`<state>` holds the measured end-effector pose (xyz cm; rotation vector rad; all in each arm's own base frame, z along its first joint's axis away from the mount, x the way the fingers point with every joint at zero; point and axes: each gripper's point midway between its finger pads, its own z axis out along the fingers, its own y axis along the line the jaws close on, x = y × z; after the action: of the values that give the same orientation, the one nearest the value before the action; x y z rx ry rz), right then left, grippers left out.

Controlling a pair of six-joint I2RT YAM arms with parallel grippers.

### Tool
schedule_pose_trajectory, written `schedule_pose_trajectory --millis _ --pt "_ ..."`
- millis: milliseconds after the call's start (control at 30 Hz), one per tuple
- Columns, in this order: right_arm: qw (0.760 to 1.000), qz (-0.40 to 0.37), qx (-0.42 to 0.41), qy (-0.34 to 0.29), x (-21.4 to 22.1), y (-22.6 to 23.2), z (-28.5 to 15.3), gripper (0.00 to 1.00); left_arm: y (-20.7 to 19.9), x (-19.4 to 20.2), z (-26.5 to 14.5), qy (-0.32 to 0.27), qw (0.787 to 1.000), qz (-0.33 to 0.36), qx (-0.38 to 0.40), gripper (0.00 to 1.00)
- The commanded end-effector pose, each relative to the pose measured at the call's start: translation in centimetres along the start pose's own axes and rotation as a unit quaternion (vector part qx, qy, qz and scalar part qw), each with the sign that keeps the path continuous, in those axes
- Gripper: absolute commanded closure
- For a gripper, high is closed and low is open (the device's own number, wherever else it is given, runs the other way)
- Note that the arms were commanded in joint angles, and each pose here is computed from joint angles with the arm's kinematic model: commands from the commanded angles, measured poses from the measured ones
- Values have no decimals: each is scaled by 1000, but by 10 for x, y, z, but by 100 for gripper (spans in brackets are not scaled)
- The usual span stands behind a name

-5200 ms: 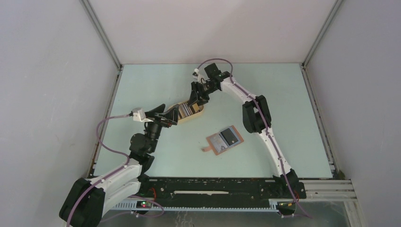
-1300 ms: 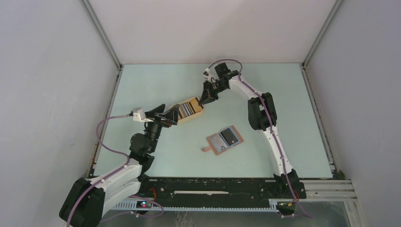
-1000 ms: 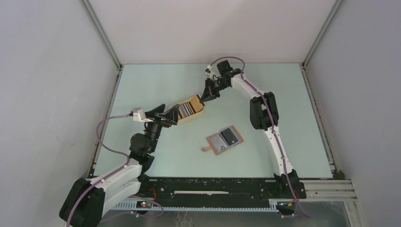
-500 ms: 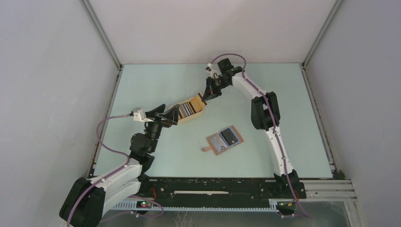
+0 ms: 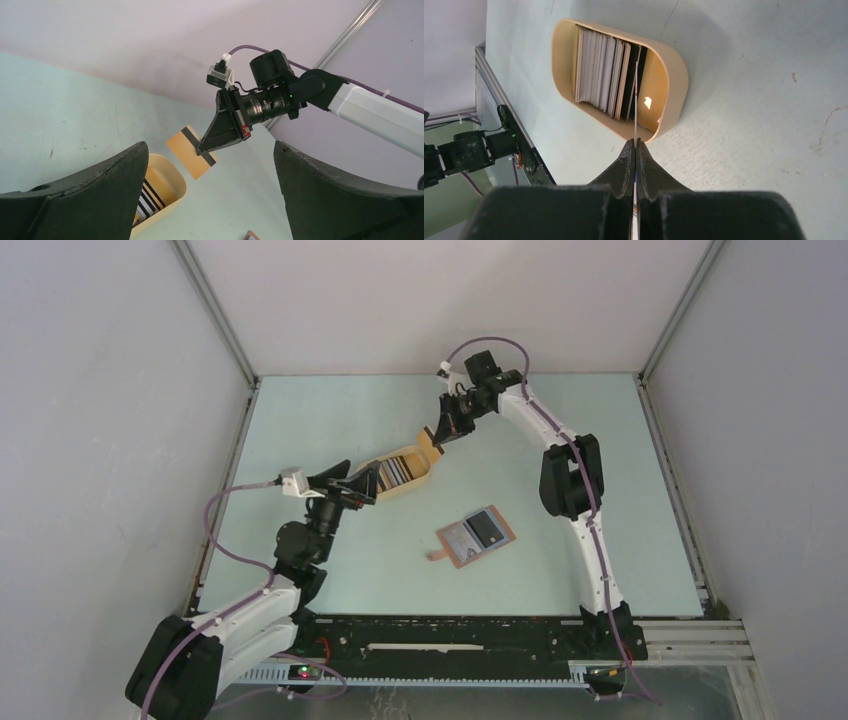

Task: Put the credit cards into the card holder
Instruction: Pick up the credit card from the storage box, then turn over the card slot in the card holder.

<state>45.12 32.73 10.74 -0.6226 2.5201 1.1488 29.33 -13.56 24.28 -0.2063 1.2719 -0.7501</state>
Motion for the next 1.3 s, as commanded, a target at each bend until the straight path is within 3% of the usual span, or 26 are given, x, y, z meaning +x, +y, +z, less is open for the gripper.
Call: schedule_pose_trajectory --millis 0,133,267,400,500,700,833,933,1100,1267 --pt "999 -48 -6 -20 -9 26 -31 100 0 -1 -3 -6 1000 -1 7 0" --pt "994 -92 -58 -6 9 49 -55 100 -9 4 -1 9 999 6 33 0" --pt "988 -127 -83 -4 40 67 -93 100 -36 22 -1 64 993 0 104 0" --pt "983 -171 -60 -10 80 78 -132 100 -74 40 -8 135 973 -40 183 2" --pt "978 -199 -29 -48 104 84 -165 100 -102 60 -18 179 962 -36 205 3" --pt "968 -214 21 -128 140 75 -209 100 -124 116 -39 266 950 73 142 3" --pt "980 -152 -5 -130 155 55 -213 100 -133 152 -44 316 937 109 106 10" --pt "986 -110 -14 -123 155 40 -216 100 -138 181 -44 364 918 138 78 14" --pt "988 -104 -3 -116 155 29 -215 100 -142 224 -30 427 885 184 29 16" --pt "989 -81 6 -124 153 12 -220 100 -142 259 -28 489 835 249 34 11"
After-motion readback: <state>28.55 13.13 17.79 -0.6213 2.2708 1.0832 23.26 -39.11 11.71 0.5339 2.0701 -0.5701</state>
